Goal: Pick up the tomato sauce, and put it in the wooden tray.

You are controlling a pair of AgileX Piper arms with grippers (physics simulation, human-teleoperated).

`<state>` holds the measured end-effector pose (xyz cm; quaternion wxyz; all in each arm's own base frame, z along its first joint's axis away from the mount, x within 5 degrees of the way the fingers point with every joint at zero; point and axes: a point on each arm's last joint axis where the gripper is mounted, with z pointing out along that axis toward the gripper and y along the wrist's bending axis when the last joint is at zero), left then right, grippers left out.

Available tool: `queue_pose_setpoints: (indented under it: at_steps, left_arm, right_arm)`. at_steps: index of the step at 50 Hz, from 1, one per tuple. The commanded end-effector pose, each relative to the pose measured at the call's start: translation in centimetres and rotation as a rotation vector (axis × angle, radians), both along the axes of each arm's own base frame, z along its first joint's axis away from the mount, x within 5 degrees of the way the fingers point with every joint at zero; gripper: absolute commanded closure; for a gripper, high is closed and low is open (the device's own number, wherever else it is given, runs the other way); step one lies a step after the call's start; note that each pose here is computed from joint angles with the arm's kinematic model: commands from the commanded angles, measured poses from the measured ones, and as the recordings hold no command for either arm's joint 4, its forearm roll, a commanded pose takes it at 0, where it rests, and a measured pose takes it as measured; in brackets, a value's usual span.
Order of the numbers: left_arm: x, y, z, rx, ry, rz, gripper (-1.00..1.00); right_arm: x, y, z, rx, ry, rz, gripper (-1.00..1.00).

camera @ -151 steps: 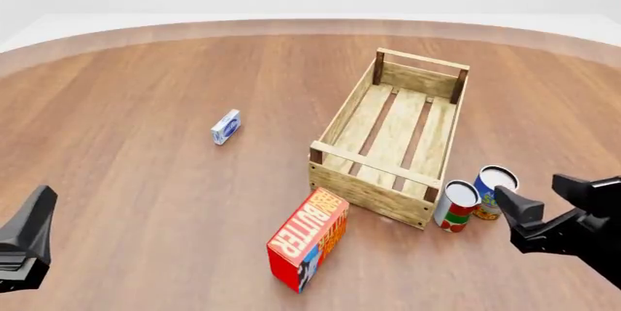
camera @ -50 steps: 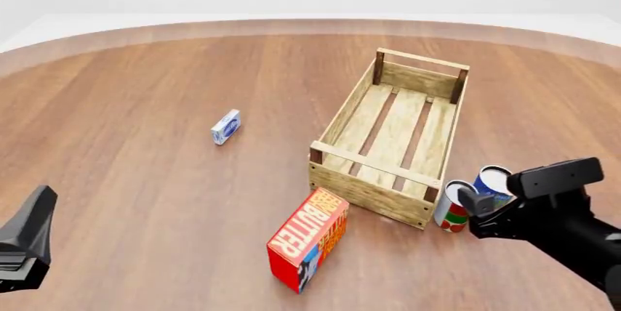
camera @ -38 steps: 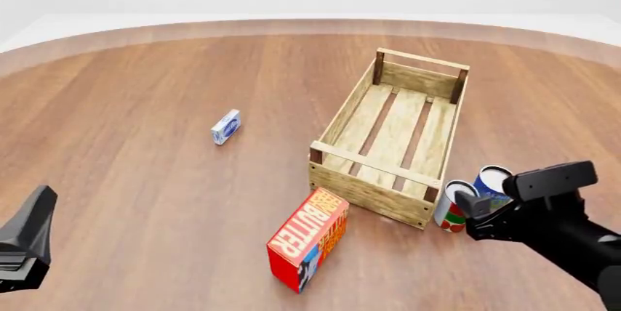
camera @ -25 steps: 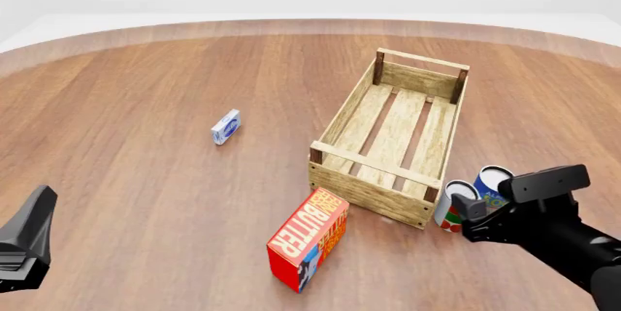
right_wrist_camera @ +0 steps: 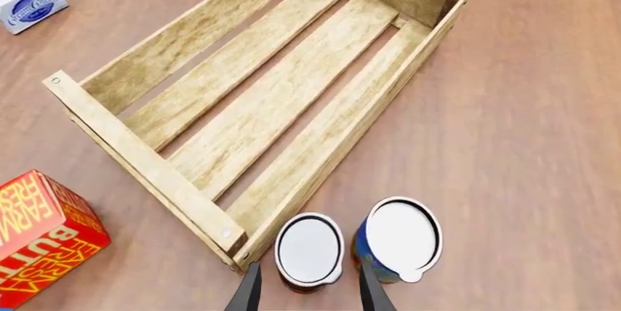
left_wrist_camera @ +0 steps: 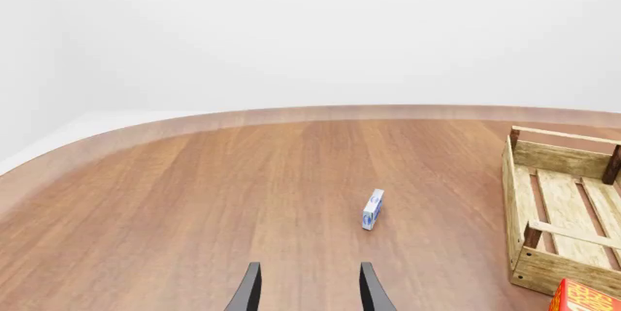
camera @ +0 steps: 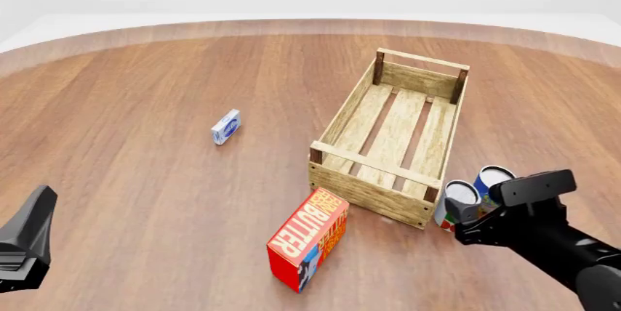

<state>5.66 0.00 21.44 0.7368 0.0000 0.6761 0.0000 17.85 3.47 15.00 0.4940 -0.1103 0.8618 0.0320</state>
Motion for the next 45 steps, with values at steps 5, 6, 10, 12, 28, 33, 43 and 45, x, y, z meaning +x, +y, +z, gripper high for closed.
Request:
queue_pose_setpoints:
  at_steps: [5, 6, 10, 12, 28, 33, 43, 45]
  left_arm:
    - [0.0, 0.0, 0.0, 0.000, 0.000, 0.000, -1.00]
    - [0.0, 0.0, 0.0, 0.000, 0.000, 0.000, -1.00]
    - [0.0, 0.0, 0.0, 0.000, 0.000, 0.000, -1.00]
    - [0.0, 0.0, 0.0, 0.000, 0.000, 0.000, -1.00]
    - [0.0, 0.0, 0.0, 0.000, 0.000, 0.000, -1.00]
    - [0.0, 0.0, 0.0, 0.000, 0.000, 0.000, -1.00]
    - [0.0, 0.0, 0.0, 0.000, 0.000, 0.000, -1.00]
    - [0.0, 0.0, 0.0, 0.000, 0.000, 0.000, -1.00]
  right_arm:
    - [0.1, 0.0, -0.6, 0.002, 0.007, -0.003, -1.00]
    - [0.1, 0.0, -0.6, 0.003, 0.007, -0.004, -1.00]
    - [0.1, 0.0, -0.9, 0.005, 0.011, -0.003, -1.00]
    - [0.1, 0.0, -1.0, 0.006, 0.011, -0.005, -1.00]
    - [0.3, 0.1, -1.8, 0.013, 0.020, -0.010, -1.00]
    - [0.3, 0.1, -2.0, 0.013, 0.023, -0.011, -1.00]
    - [0.5, 0.1, -2.1, 0.013, 0.025, -0.012, -1.00]
    - [0.6, 0.0, -2.2, 0.013, 0.026, -0.015, -1.00]
